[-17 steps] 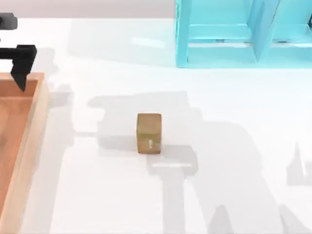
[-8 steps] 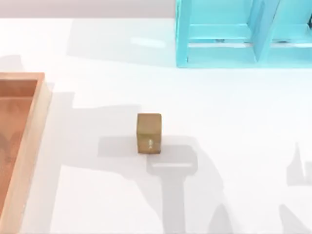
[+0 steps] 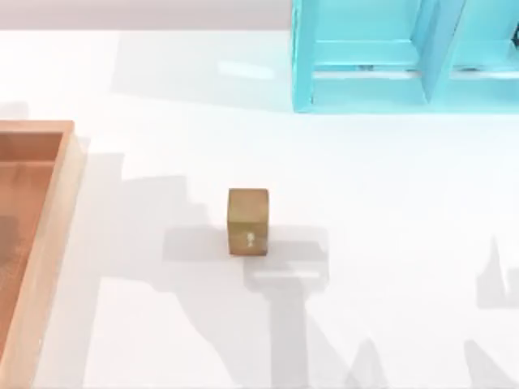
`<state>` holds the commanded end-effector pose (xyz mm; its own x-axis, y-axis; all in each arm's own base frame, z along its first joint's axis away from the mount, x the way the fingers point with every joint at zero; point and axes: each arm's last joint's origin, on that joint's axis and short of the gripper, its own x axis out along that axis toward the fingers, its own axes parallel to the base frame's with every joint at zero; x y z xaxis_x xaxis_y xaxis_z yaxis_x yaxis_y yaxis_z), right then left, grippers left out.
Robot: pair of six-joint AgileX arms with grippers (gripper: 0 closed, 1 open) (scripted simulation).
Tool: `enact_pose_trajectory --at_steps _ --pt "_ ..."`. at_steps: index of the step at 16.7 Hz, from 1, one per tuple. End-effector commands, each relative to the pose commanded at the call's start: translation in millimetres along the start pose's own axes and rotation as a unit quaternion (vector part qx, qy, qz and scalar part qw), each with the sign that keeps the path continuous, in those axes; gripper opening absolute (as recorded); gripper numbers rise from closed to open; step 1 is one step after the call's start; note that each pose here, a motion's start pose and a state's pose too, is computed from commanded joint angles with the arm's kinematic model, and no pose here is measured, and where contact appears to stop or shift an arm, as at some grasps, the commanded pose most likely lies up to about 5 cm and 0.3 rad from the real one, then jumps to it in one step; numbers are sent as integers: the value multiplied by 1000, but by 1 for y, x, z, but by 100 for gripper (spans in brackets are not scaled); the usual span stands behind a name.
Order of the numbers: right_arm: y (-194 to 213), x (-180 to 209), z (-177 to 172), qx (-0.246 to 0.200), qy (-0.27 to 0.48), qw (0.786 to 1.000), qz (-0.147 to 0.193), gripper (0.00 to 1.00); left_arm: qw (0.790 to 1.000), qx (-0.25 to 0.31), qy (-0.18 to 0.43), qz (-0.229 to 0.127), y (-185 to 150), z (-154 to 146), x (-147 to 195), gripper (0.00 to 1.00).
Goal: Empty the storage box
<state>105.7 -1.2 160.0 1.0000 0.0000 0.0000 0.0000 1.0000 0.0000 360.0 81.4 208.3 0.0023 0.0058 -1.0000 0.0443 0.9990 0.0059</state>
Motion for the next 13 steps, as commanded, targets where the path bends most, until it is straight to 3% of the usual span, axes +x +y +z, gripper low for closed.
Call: enact_pose_trajectory --at_steps 5,10,13 --pt "0 0 0 0 0 1000 0 100 1000 0 0 0 -3 0 46 100" --pt "0 0 0 0 0 1000 0 100 1000 0 -1 0 -4 0 50 100" --pt "0 0 0 0 0 1000 0 100 1000 0 -1 0 -4 0 50 77"
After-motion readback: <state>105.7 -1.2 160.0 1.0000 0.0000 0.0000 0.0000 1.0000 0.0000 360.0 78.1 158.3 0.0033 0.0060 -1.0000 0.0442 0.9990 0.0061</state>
